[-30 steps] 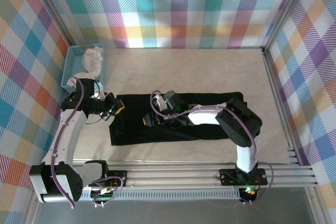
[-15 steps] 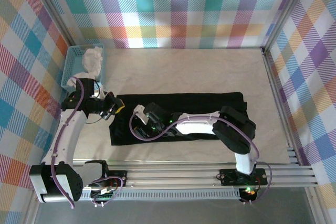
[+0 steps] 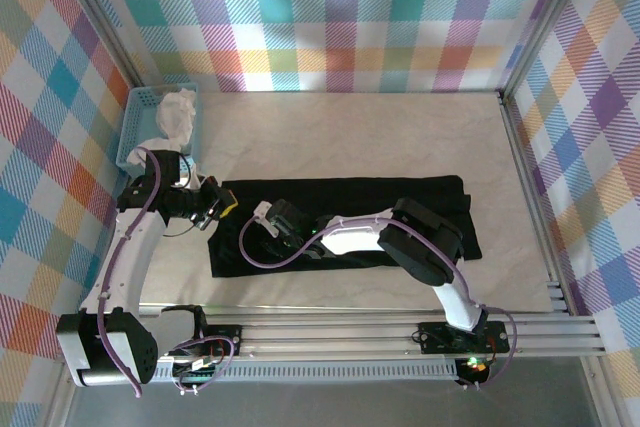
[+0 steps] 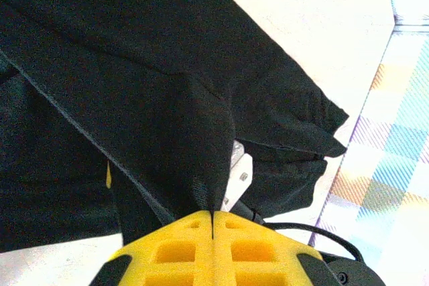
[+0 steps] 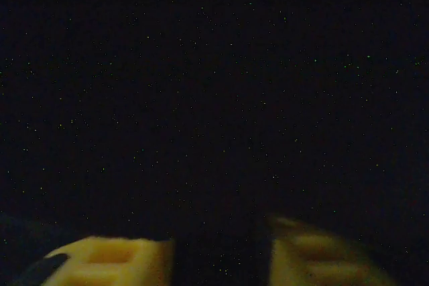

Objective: Fold the inside-out t-shirt

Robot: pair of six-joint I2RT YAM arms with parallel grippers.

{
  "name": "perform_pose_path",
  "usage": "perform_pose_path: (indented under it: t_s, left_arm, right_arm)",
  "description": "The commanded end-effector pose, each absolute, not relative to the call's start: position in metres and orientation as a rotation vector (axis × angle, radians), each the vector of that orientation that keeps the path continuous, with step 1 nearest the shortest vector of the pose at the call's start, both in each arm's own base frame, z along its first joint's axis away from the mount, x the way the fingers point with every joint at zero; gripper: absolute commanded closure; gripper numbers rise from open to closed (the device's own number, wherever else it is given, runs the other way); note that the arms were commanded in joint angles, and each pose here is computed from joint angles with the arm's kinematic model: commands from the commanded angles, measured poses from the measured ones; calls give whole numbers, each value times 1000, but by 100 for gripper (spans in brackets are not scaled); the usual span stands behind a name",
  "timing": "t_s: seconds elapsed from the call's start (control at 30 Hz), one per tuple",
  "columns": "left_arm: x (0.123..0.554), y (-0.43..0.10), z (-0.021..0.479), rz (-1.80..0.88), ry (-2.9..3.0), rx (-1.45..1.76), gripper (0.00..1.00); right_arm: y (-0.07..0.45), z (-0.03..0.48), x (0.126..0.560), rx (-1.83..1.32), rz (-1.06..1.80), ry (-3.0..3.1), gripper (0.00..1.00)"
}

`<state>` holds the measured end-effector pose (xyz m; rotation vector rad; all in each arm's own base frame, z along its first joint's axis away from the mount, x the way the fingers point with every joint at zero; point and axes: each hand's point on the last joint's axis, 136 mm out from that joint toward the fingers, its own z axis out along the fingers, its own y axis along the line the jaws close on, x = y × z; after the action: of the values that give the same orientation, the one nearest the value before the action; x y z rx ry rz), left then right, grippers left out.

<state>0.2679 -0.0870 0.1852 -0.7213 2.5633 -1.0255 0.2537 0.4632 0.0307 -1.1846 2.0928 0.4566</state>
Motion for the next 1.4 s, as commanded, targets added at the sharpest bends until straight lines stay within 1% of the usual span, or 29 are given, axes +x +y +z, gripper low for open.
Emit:
perform_pose_path:
  t_s: [0.0,0.07,0.3,0.57,0.77,1.1,1.27,1.37]
  left_arm:
    - [267,-83,189,-1032,2536,-719,100]
    - [267,-83,189,-1026,2537,-716,100]
    - [267,-81,186,-1012,2542,-714,100]
    - [268,-79,182,-990,2550,-713,100]
    - [268,-77,174,-962,2561,-722,100]
    - [259,-67,135,-875,2610,-818,100]
    - [246,-65,113,-844,2630,-901,100]
    - [236,-62,101,-819,2636,-956,96]
  right_arm:
    - [465,35,260,-1155,435,2086,75]
    - [464,40,259,-1145,448,2078,85]
    - [461,66,249,-1109,551,2056,100]
    - [455,89,235,-1089,697,2055,100]
    - [440,102,220,-1143,778,2047,100]
    - [406,105,203,-1287,728,2080,100]
    - [398,101,194,-1351,751,2092,100]
    - [393,93,186,-1402,766,2109,100]
